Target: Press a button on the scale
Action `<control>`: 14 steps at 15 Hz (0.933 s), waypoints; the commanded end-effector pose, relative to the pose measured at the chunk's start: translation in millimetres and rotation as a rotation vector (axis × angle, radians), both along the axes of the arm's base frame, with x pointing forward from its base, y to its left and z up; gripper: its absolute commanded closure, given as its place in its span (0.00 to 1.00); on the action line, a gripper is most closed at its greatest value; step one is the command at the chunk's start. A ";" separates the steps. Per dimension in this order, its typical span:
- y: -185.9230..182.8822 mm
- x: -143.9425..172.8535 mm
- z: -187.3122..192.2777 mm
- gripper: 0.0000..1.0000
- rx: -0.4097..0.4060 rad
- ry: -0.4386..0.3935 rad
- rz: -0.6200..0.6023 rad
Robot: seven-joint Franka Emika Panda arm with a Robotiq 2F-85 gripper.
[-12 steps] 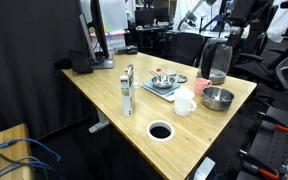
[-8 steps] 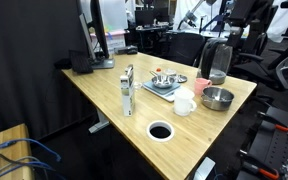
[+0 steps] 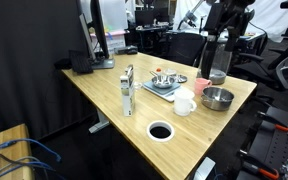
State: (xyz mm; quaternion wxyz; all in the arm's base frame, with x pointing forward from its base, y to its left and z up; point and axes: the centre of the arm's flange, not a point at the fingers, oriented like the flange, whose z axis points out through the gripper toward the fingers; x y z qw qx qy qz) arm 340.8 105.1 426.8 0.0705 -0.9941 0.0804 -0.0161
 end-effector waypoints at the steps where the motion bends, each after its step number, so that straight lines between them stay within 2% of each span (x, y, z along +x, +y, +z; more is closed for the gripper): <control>1: -2.7 41.8 -15.0 0.00 -0.080 0.072 -0.009; 3: -8.9 55.6 -27.4 0.00 -0.115 0.103 -0.045; 4: -11.2 34.6 -25.3 0.00 -0.080 0.077 -0.020; 6: -12.0 39.4 -32.4 0.00 -0.084 0.097 -0.023; 10: -11.1 36.9 -25.5 0.00 -0.083 0.080 -0.021; 14: -11.5 46.9 -39.0 0.00 -0.097 0.069 -0.001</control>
